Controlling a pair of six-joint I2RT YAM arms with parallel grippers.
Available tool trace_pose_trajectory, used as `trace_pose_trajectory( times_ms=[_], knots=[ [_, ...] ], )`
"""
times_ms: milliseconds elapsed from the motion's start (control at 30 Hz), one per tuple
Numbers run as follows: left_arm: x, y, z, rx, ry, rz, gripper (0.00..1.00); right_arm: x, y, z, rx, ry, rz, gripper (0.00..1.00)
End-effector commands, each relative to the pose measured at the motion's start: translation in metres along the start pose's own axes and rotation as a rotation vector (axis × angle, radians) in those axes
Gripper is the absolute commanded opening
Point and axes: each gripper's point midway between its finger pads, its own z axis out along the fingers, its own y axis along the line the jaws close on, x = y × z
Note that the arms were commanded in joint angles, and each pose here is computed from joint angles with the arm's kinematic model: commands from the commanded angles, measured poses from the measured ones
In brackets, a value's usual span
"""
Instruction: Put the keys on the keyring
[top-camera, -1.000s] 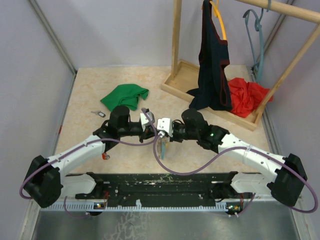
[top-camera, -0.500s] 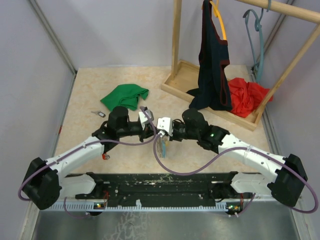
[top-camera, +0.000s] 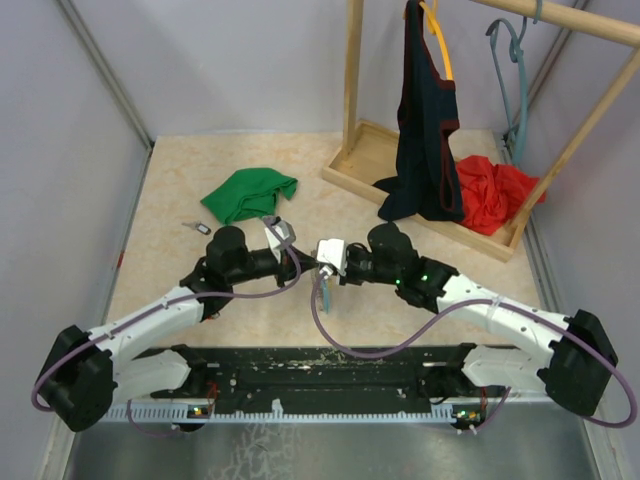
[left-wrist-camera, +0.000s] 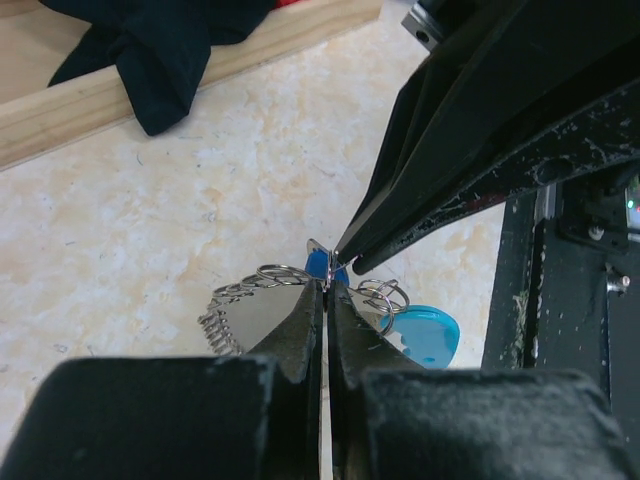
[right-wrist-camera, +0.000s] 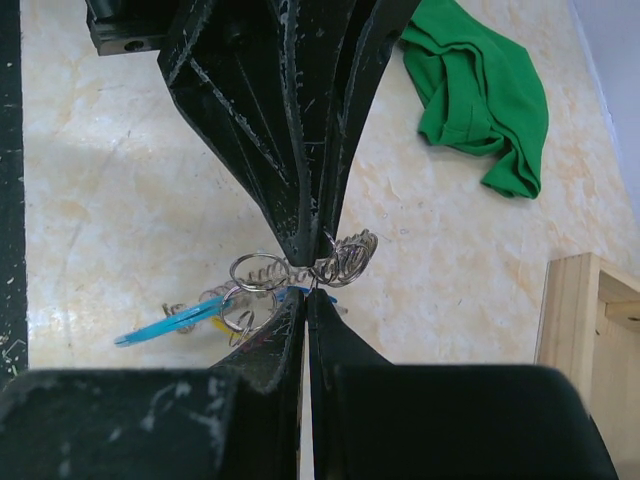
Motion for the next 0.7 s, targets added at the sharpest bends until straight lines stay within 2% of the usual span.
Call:
trace_pose_trajectory(
  times_ms=[0,267,333,433,667],
  knots=[
    [-0.048,0.008,-0.005,-0.067,-0.227,0.008,0.0,-0.016,0.009,0.005,-0.039,-0.077,0.005,0.0],
    [-0.051,0.014,-0.012,-0.132,-0.339,-0.099,0.0,-0.025,0.0,0.006,0.001,-0.123,-0.007,0.0],
    [-0.054,0.012,-0.016,-0.13,-0.398,-0.126,0.0,-0.027,0.001,0.007,-0.009,-0.123,-0.006,0.0],
    [-0.049,0.012,-0.015,-0.128,-0.387,-0.131,0.13,-0.029,-0.004,0.006,0.013,-0.124,-0.012,0.0],
    [-0.026,0.01,-0.017,-0.111,-0.284,-0.082,0.26,-0.035,-0.016,-0.002,0.057,-0.104,-0.041,0.0]
  ],
)
